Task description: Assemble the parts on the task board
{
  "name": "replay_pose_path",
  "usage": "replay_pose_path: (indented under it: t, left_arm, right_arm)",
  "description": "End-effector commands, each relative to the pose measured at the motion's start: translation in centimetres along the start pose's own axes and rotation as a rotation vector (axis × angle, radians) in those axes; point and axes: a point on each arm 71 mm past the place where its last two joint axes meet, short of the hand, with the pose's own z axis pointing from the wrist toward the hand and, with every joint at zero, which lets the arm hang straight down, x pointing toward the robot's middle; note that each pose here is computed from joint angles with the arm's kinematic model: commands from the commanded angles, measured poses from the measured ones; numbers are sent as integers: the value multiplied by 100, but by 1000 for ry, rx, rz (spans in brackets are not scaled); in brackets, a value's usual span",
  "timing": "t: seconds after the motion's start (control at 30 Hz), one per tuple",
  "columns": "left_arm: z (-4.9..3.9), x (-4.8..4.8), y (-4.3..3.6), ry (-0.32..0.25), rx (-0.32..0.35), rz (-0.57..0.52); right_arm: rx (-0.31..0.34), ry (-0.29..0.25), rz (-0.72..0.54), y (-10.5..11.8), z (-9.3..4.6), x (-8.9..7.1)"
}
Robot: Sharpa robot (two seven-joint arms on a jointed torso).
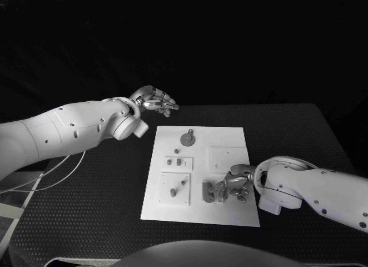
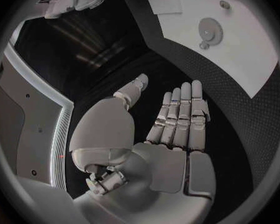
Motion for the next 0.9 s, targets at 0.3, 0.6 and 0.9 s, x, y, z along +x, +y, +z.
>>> replay_pose_path:
  t: [0.3,0.6,0.9]
  left_arm:
    - [-6,5,-12,11,9,-5]
    - [-1,17,-18,15,11,-6]
    - [-1,18,-18,15,10,-6]
  right_arm:
    - [-58,-33,-141,40,-94,42]
    - [-74,-40,-181,123,-59,62]
    - [-68,-27,-196,162,-12,124]
